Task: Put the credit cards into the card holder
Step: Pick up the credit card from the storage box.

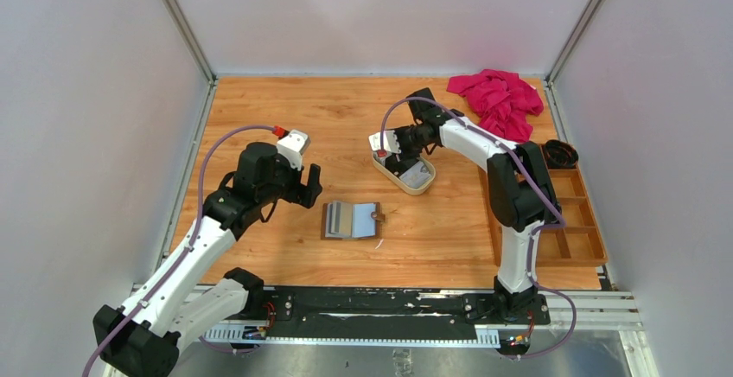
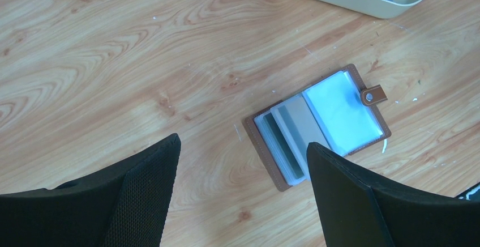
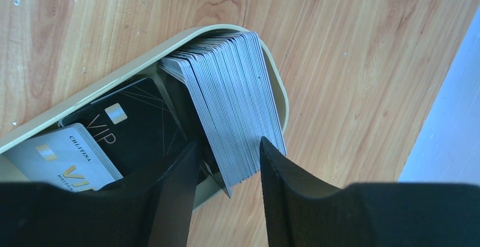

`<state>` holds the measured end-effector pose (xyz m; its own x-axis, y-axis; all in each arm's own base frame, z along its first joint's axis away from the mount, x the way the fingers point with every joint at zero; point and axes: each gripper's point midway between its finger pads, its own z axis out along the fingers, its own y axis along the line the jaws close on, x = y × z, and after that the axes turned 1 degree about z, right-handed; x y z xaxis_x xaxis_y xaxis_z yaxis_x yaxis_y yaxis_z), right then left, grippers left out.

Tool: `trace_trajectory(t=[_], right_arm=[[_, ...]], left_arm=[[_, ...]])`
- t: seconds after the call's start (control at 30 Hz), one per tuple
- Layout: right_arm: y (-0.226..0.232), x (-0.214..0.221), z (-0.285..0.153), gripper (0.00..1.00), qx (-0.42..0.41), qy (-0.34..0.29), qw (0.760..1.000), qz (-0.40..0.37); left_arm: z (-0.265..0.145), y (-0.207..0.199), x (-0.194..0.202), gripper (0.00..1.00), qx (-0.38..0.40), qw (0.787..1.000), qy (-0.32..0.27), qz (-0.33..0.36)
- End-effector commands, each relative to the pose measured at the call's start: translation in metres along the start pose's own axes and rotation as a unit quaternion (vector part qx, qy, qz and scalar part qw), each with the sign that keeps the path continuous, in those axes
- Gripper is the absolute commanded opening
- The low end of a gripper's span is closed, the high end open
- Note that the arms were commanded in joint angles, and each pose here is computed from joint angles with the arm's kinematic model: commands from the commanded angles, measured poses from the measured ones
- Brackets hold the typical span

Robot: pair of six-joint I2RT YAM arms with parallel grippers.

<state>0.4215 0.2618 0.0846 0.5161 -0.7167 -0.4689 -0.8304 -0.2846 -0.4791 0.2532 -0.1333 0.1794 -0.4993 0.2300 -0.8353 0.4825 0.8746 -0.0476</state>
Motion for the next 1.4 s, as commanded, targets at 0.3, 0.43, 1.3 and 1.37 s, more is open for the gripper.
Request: trace_trajectory(t=[0.3,0.43,1.3,1.37], right_arm=[[-0.016,-0.020,-0.017,0.25,0.012,-0.009,1.000,0.000],[-0.013,-0.021,-0.016,0.21,0.006,-0.013,1.000,0.000],[-0.013,-0.030,-0.044,0.02,-0.008,-0.041,0.999,-0.005],[-0.012,-0.029,-0.046,0.02,-0.011,-0.043,0.999,-0.004]], left_arm=[[0.003,0.000,0.003,0.87,0.005,1.000,0.003,-0.001],[0.003,0.000,0.003,0.87,0.005,1.000,0.003,-0.001],[0.005,-0.002,0.005,0.87,0.012,1.000,0.008,-0.003],[0.005,-0.002,0.005,0.87,0.013,1.000,0.008,-0.003]])
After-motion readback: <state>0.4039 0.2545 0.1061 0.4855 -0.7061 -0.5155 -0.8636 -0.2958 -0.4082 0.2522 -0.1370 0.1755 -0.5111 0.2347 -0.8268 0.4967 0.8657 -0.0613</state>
